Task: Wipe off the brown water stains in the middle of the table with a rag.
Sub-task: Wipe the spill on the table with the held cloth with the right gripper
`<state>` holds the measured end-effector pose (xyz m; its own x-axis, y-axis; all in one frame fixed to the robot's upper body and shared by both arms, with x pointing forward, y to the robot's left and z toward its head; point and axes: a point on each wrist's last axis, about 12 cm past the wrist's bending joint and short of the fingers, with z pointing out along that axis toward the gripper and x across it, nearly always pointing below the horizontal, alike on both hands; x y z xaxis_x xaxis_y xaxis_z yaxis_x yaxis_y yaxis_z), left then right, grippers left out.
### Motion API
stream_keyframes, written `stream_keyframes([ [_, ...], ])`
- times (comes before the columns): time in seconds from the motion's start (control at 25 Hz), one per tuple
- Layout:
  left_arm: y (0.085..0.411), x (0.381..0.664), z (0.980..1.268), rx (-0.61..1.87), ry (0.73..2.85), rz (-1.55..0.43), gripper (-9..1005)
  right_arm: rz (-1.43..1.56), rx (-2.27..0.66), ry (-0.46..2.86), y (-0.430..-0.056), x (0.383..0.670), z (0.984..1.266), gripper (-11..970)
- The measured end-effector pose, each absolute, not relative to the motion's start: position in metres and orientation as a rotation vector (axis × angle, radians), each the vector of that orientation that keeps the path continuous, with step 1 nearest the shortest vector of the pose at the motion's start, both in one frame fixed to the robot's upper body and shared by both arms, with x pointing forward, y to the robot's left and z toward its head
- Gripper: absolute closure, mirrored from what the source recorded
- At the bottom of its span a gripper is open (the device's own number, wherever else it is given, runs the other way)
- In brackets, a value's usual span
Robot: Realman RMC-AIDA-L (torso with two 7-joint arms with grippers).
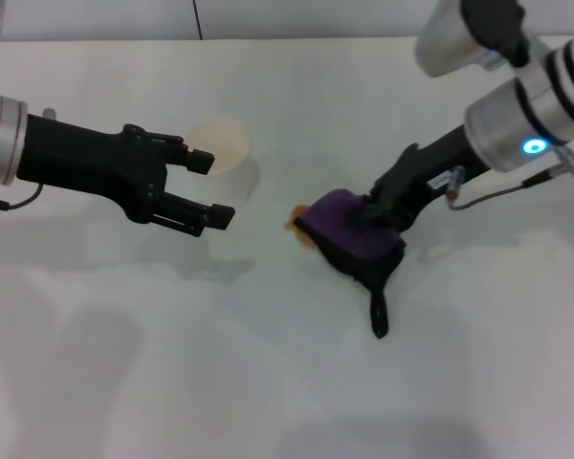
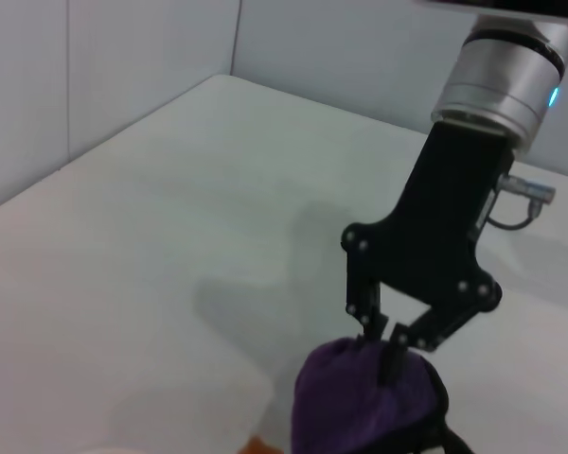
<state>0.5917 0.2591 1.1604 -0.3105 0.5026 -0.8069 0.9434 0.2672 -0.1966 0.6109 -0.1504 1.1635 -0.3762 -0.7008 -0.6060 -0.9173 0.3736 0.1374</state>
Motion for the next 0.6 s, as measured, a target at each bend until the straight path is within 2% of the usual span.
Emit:
stream_keyframes([
  [0.32, 0.257, 0.593, 1.162, 1.308, 1.917, -0.917, 112, 0.66, -1.494, 2.188, -0.123, 0.613, 1.16, 860],
  [0.6, 0.254, 0.595, 1.163, 1.316, 1.907, -0.918, 112, 0.65, -1.525, 2.195, -0.113, 0.613, 1.152, 861],
])
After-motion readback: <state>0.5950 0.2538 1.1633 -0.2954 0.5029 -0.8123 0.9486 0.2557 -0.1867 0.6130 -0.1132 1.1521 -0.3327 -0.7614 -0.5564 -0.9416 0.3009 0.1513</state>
